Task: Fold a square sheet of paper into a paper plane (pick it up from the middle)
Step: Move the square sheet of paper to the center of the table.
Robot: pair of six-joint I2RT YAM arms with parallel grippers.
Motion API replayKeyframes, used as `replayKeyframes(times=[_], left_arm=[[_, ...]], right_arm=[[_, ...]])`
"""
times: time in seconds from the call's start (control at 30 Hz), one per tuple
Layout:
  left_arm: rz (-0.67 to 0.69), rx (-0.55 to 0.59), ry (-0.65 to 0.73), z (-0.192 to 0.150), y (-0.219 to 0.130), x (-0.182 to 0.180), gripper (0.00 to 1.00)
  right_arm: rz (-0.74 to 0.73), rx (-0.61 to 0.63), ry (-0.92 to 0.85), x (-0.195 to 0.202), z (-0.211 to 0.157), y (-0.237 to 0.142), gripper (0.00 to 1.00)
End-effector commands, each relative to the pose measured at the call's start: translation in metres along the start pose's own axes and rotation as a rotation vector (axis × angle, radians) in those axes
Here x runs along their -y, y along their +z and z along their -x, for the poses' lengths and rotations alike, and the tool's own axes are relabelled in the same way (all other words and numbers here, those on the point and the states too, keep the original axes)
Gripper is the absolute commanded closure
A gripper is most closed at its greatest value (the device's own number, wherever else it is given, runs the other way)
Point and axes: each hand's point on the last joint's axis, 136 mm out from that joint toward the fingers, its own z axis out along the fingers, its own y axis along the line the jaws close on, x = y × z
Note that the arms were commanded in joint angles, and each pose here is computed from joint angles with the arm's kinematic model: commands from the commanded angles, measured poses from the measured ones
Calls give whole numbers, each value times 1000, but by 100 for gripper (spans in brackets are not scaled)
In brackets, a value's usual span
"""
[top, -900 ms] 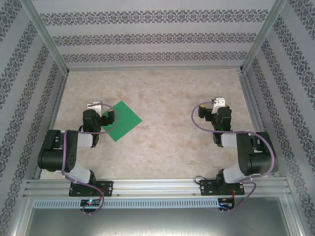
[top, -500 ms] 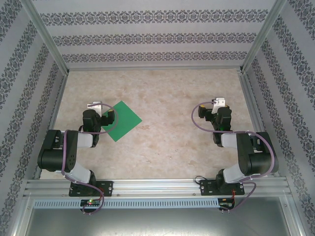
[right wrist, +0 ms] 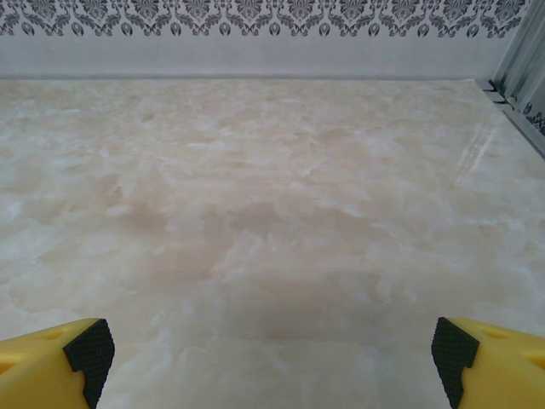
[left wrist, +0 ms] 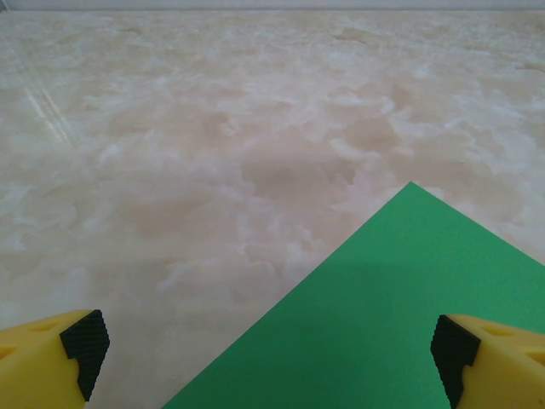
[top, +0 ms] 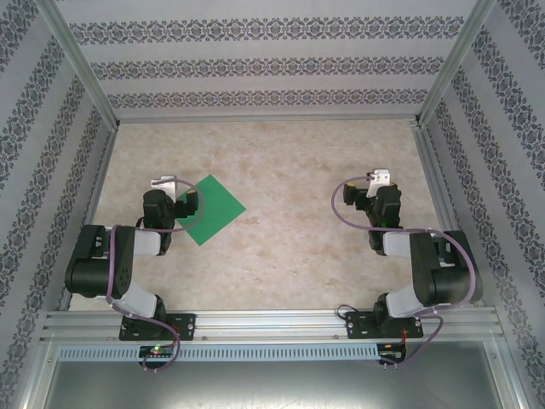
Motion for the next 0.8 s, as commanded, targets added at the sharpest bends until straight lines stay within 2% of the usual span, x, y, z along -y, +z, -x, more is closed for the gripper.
replayKeyframes(times=[0.0,0.13,0.2,0.27,0.4,0.57,0.63,0.77], left_arm=[[33,-9,5,23,-1,-3,0],[72,-133,-16,35,3,-8,0],[101,-189,-100,46,3,-11,0],[44,-232,-174,54,4,1,0],[-44,-373,-351,57,11,26,0],[12,-528,-522,34,13,38,0],[6,-584,-555,24,10,49,0],[60,-696,-532,1,2,68,0]], right_arm=[[-41,47,10,8,23,-17,2],[-161,30,85,25,44,-37,2],[-202,-28,157,29,58,-45,2],[-212,-131,230,28,57,-50,2],[-134,-229,332,6,66,-46,2],[-12,-348,422,-31,61,-33,2],[38,-402,434,-49,55,-29,2],[108,-481,415,-86,43,-22,2]])
